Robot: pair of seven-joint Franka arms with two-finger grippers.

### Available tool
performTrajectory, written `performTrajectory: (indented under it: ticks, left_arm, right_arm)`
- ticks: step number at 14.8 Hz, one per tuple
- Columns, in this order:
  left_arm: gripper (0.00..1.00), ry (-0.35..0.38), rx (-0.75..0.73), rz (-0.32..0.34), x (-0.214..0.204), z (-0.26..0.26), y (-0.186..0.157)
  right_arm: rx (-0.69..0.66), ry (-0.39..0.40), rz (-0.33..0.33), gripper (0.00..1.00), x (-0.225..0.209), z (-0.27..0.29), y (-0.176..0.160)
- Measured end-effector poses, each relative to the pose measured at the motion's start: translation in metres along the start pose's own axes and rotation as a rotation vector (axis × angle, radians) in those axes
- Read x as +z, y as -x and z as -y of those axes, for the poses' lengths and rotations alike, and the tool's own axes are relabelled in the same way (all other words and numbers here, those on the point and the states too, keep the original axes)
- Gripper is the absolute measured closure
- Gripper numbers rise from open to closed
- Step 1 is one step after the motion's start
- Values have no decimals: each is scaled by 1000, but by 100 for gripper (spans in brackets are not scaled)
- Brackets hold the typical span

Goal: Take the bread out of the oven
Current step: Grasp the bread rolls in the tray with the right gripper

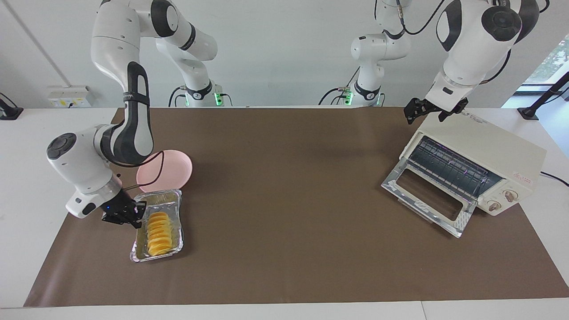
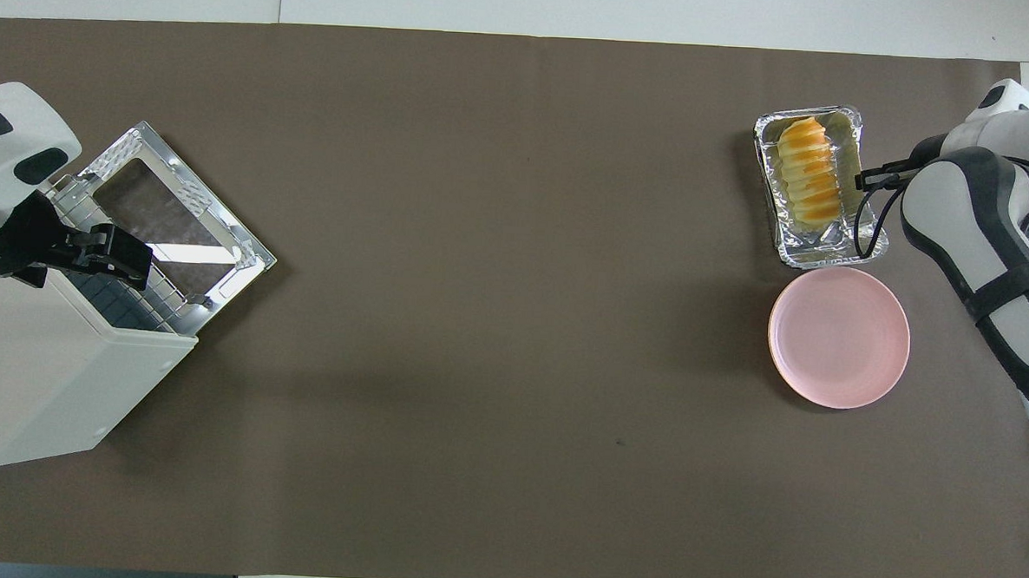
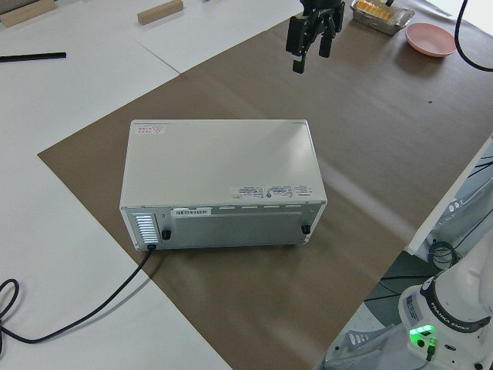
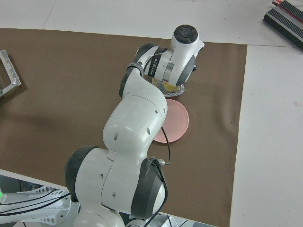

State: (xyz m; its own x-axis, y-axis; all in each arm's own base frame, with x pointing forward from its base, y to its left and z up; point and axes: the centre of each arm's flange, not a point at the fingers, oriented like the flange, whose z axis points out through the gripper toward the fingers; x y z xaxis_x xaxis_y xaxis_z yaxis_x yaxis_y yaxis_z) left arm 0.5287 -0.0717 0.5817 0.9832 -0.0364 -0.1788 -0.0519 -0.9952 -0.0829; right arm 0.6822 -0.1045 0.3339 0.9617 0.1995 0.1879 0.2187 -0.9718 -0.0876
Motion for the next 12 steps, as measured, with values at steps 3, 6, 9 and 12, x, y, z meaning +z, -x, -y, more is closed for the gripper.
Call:
performTrajectory:
  ticks: [3, 6, 9, 12]
  left_arm:
    - [0, 0, 0, 0, 0, 0, 0]
    - [0, 0, 0, 0, 0, 0, 0]
    - [0, 0, 0, 0, 0, 0, 0]
    - [0, 0, 0, 0, 0, 0, 0]
  right_arm:
    - [-17, -9, -5, 56, -19, 8, -12]
    - [-9, -23, -11, 25, -40, 40, -31]
    - [-19, -16, -43, 2, -36, 78, -46]
    - [-16, 0, -66, 1, -19, 76, -48]
